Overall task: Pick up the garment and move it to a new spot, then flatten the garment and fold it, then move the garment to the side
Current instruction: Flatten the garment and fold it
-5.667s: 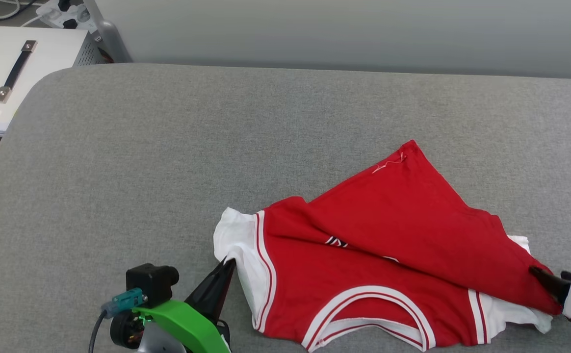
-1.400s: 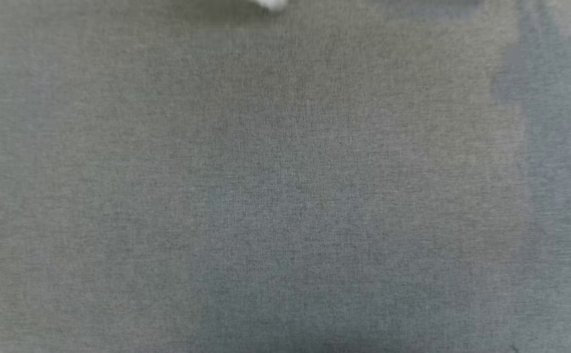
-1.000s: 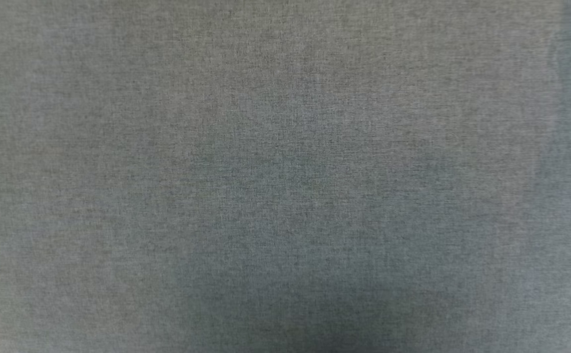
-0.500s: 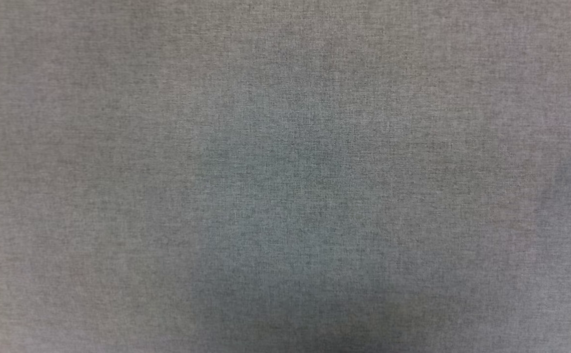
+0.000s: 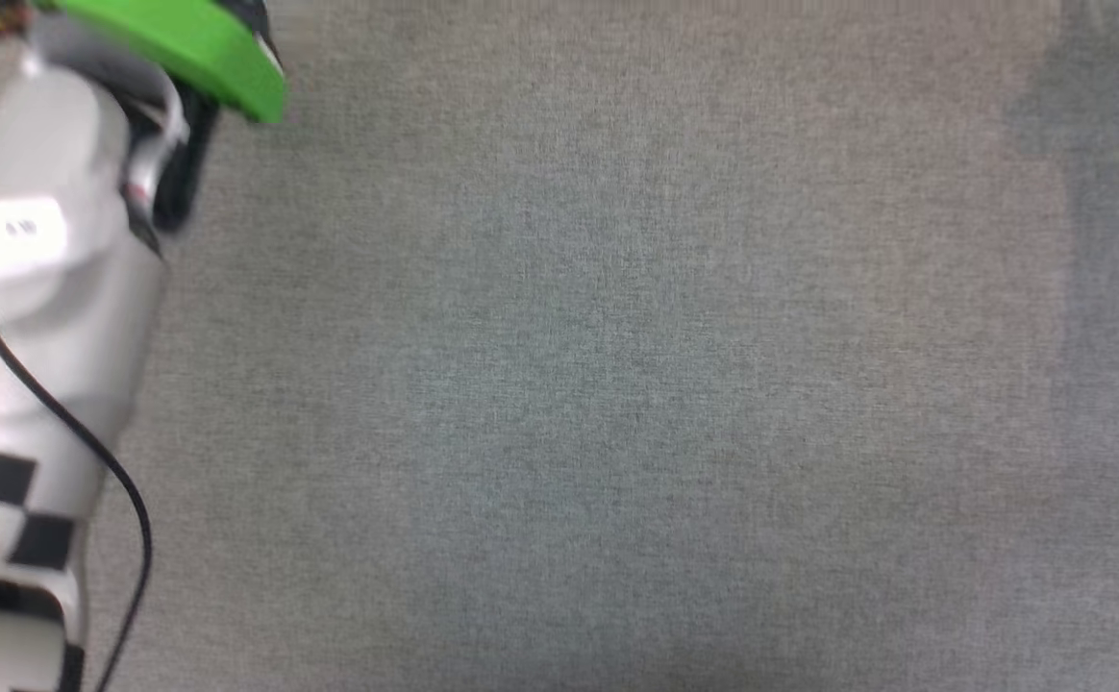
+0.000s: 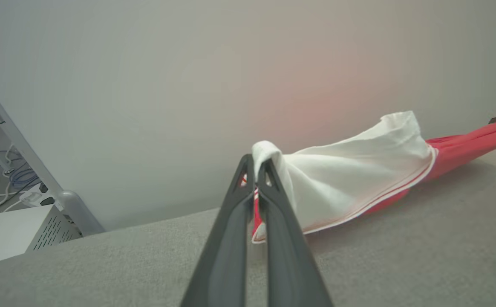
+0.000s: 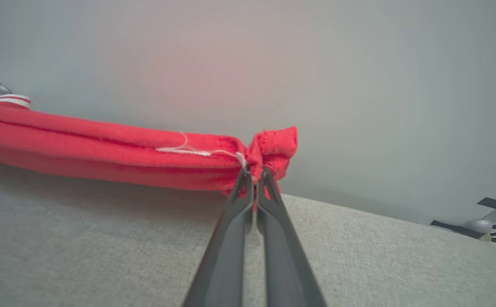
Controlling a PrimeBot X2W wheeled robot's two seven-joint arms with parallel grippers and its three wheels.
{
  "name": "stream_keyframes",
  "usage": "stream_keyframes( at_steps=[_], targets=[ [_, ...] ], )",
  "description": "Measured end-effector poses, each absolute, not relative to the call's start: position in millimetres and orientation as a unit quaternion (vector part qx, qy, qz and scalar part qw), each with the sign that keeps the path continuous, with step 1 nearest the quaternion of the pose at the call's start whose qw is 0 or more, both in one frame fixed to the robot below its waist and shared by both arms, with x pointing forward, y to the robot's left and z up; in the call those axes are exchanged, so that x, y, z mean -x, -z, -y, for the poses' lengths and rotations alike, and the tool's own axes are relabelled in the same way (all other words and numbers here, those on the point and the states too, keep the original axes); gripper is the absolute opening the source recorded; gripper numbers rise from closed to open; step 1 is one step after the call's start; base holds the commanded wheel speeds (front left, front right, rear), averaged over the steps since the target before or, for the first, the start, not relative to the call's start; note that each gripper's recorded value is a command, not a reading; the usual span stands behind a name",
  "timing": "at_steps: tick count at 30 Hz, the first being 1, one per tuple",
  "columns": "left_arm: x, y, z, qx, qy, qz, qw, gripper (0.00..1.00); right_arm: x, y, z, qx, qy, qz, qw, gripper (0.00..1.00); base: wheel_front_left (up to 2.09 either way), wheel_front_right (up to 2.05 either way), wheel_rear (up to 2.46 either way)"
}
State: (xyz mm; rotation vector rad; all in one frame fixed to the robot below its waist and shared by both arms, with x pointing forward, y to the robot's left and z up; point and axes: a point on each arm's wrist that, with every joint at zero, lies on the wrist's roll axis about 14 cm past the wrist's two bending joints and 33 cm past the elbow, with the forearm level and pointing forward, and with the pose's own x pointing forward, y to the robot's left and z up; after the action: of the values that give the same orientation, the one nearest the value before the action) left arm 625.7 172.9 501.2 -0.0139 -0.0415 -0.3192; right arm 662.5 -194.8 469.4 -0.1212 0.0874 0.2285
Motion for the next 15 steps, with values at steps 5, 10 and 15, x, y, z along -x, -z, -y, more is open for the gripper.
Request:
stream_keyframes(
  at_steps=[5,10,15],
  targets=[
    [-577,-475,-168,0.028,0.162,-0.030,0.986,0.00,-620,-452,185,0.050,-0.137,-0.079,0.986,0.00,0.00,0.00,0.00],
    [-530,-452,-171,0.046,0.151,-0.083,0.984,0.00,-580,-442,178,0.025,-0.151,-0.107,0.982,0.00,0.00,0.00,0.00],
    [-484,-436,-184,0.056,0.125,-0.125,0.983,0.00,-543,-440,164,0.005,-0.174,-0.126,0.977,0.00,0.00,0.00,0.00]
  ],
)
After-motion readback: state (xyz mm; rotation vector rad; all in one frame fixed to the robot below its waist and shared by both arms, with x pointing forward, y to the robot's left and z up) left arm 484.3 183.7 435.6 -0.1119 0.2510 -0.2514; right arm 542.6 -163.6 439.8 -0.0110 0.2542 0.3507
